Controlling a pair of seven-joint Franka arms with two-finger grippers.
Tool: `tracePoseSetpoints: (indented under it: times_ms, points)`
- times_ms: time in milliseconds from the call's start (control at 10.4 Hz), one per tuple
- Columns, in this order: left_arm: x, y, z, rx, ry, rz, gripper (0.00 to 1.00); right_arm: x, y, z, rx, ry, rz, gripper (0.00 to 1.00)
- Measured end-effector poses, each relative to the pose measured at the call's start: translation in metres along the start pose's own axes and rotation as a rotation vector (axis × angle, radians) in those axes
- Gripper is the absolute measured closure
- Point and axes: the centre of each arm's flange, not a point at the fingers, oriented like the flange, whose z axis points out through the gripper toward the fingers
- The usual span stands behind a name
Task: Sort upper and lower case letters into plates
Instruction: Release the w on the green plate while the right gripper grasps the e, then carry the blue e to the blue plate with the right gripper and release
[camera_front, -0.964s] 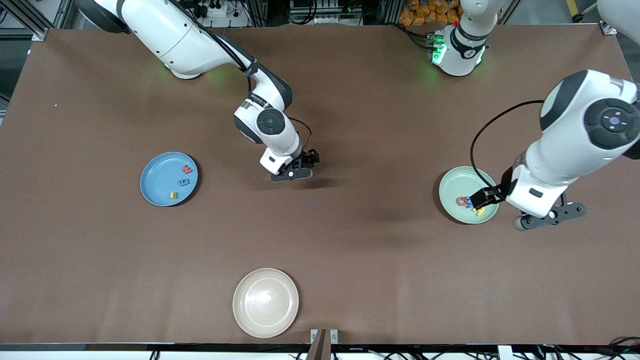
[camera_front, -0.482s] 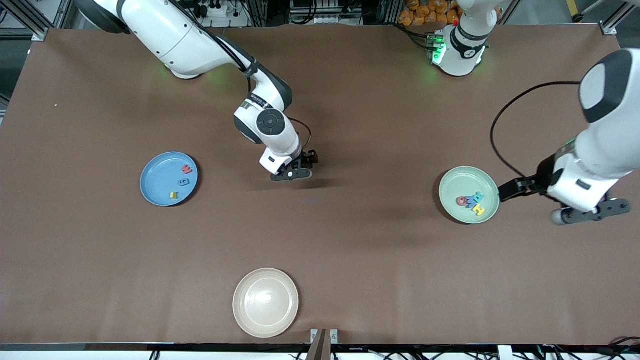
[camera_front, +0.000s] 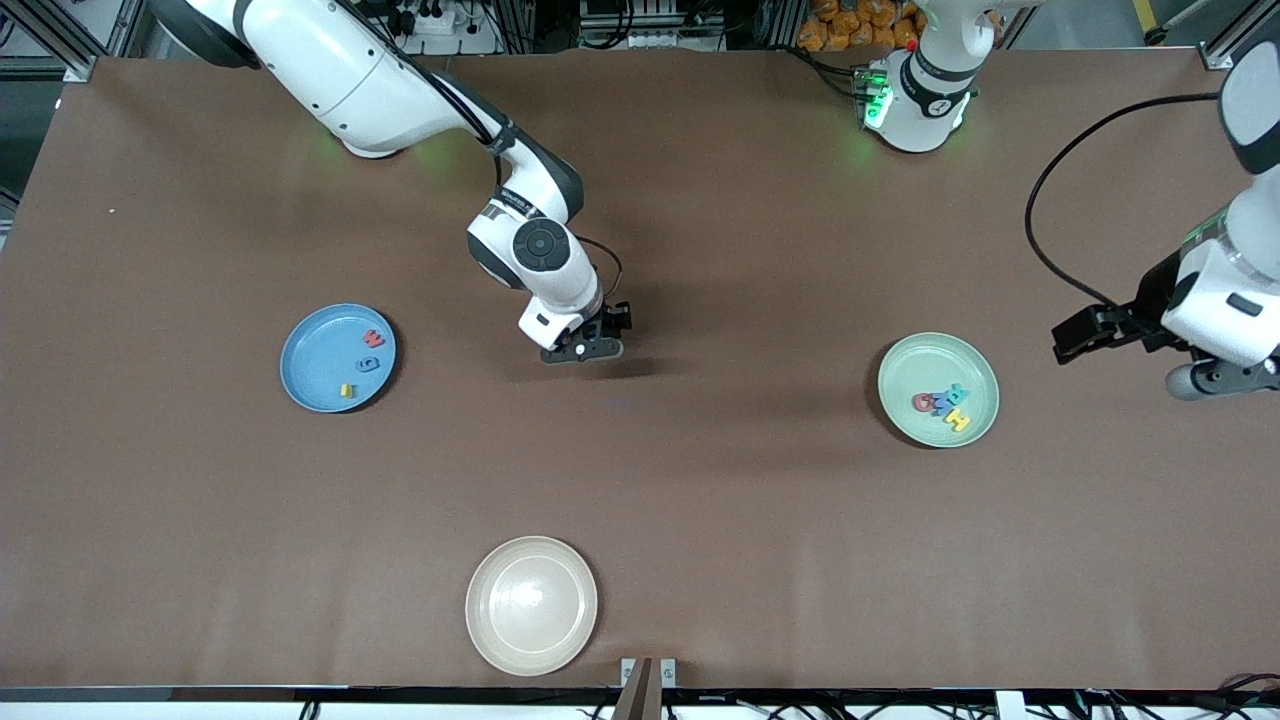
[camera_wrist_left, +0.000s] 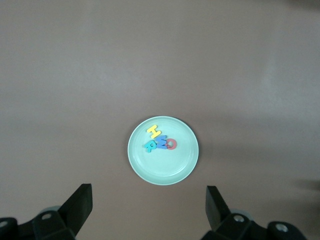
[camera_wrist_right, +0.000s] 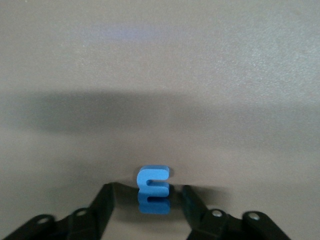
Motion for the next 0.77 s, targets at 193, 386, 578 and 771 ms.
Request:
tracePoseSetpoints:
  times_ms: [193,386,578,771]
  points:
    - [-0.007,-0.03,-0.008,-0.01,-0.022,-0.009,0.0,0.0,-0.003,-0.002,0.007,0.005,-0.002,0.67]
    - [-0.017,-0.038,-0.016,-0.017,-0.026,-0.017,0.0,0.0,-0.003,-0.003,0.006,0.005,-0.001,0.69]
    - [-0.023,-0.035,-0.024,-0.019,-0.017,-0.011,0.0,0.001,-0.003,-0.003,0.006,0.006,0.0,0.69]
    - [-0.025,-0.024,-0.025,-0.021,-0.017,0.009,0.0,0.009,0.0,-0.008,0.008,0.015,0.014,0.69]
